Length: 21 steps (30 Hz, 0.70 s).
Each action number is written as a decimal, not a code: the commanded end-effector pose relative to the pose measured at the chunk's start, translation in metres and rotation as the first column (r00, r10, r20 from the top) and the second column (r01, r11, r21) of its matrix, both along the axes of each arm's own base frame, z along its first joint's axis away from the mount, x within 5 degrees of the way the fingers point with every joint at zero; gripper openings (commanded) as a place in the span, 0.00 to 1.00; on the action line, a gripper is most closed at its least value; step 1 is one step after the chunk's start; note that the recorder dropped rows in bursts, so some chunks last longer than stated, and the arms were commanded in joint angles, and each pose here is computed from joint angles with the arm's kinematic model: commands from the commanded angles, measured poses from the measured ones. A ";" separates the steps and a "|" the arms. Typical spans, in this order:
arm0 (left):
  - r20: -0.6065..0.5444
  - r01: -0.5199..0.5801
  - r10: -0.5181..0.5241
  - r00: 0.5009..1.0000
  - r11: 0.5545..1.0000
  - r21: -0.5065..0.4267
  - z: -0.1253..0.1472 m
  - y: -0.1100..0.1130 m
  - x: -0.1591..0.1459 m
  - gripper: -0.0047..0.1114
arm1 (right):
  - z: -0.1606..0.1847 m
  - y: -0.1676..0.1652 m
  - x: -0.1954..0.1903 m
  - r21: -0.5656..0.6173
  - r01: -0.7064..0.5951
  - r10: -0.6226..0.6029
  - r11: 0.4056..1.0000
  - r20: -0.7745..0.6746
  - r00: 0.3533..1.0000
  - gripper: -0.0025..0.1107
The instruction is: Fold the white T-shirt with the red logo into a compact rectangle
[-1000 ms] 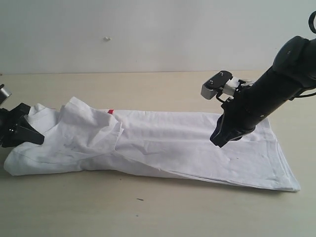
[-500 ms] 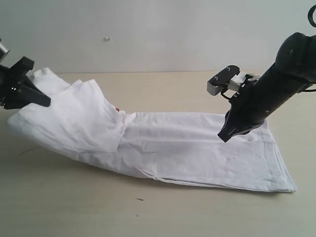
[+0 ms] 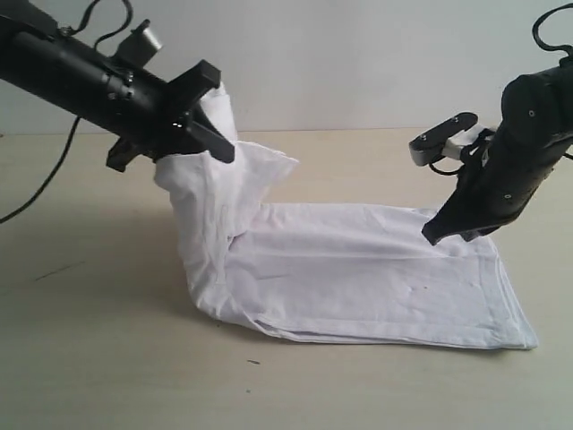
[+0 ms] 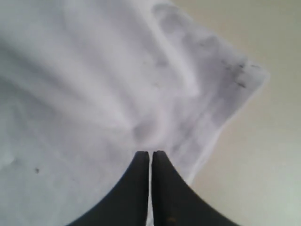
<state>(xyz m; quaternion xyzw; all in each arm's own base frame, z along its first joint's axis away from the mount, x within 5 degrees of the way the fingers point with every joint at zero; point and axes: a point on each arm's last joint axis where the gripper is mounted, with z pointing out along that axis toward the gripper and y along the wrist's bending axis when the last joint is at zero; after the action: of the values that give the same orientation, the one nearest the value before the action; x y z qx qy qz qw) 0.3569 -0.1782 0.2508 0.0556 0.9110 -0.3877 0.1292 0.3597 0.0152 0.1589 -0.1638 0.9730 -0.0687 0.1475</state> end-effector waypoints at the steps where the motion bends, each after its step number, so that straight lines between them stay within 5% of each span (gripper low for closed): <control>1: 0.032 -0.061 0.064 0.997 0.995 -0.081 0.006 -0.035 -0.005 0.04 | 0.019 -0.012 -0.002 -0.096 0.090 -0.083 0.991 0.074 0.994 0.05; 11: 0.067 -0.053 0.060 0.996 0.993 -0.104 -0.011 -0.112 -0.025 0.04 | 0.046 -0.019 -0.008 -0.080 0.136 -0.124 0.987 0.138 0.983 0.05; 16: 0.028 -0.172 0.178 0.984 0.975 -0.141 -0.040 -0.154 -0.033 0.04 | 0.047 -0.019 -0.011 -0.076 0.151 -0.140 0.986 0.126 0.982 0.05; 21: 0.077 -0.096 0.111 0.991 0.980 -0.175 -0.036 -0.189 -0.035 0.04 | 0.033 -0.035 -0.014 -0.175 0.189 -0.185 0.966 0.039 0.982 0.04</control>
<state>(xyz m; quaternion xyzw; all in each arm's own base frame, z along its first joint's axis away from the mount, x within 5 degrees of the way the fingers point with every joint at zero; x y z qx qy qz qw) 0.3173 -0.3604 0.2028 0.0195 0.8810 -0.4381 0.1776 0.3466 -0.0129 0.1997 -0.0850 0.9702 -0.1641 0.1570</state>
